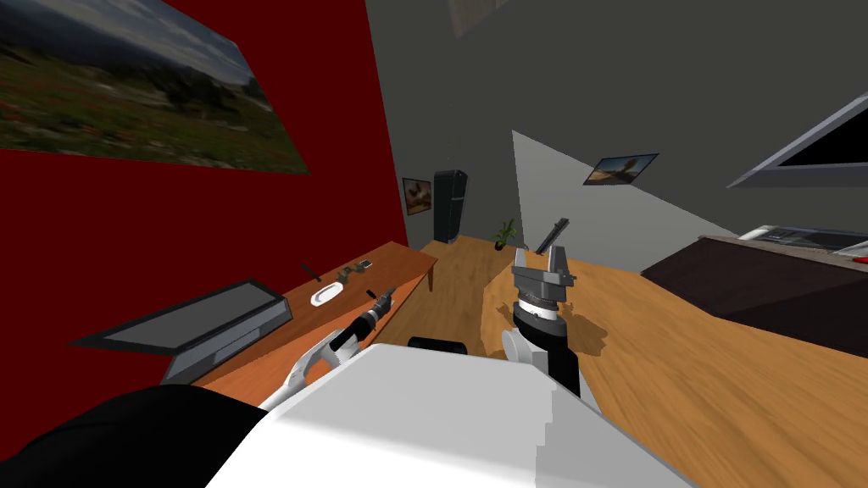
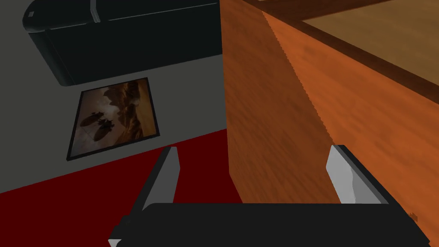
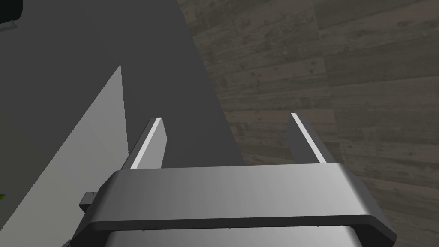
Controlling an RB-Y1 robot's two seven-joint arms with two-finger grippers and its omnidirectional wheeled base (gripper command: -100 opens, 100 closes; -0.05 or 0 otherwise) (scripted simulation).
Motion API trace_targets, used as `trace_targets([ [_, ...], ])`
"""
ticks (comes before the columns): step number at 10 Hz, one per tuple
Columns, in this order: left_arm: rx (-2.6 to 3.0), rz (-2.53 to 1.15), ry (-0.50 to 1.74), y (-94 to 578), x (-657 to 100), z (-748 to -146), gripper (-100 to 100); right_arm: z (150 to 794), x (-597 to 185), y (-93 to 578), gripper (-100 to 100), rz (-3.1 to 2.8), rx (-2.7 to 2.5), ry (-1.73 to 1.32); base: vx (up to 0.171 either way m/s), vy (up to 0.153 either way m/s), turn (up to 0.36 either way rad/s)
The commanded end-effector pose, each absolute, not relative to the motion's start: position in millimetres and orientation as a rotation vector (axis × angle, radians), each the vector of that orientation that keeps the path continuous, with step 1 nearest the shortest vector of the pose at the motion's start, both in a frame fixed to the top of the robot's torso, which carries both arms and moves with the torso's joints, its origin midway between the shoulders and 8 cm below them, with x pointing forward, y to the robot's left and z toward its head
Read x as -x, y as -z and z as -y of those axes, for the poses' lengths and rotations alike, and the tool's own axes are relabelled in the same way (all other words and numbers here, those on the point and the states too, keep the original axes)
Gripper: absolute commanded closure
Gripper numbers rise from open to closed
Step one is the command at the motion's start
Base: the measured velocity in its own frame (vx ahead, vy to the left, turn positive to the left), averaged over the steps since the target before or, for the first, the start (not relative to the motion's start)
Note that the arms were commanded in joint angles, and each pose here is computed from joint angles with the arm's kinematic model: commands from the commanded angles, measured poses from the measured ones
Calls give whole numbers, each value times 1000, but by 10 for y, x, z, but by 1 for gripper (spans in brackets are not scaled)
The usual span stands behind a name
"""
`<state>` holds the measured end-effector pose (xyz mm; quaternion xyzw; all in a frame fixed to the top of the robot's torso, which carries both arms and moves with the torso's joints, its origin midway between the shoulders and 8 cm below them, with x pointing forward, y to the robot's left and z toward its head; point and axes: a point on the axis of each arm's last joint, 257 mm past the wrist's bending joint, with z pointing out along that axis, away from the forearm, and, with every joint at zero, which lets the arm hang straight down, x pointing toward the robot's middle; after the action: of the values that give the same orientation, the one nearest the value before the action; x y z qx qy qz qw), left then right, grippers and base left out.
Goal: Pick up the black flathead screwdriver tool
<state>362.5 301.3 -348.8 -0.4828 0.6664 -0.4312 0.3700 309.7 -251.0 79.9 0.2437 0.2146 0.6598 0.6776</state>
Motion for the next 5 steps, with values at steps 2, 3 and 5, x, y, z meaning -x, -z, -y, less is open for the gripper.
trace_targets([
  [2,1287,-1778,1044,3776,-3492,-3181,-100,2510,-3097,-799,0,-482,-548,-1483,16,5,-45],
  [3,1295,-1782,1029,3824,-3471,-3226,-100,2510,-3098,-799,0,-482,-548,-1483,20,10,-100],
  [5,1341,-1833,965,4036,-3338,-3385,-100,2510,-3097,-799,0,-482,-548,-1483,29,14,-100],
])
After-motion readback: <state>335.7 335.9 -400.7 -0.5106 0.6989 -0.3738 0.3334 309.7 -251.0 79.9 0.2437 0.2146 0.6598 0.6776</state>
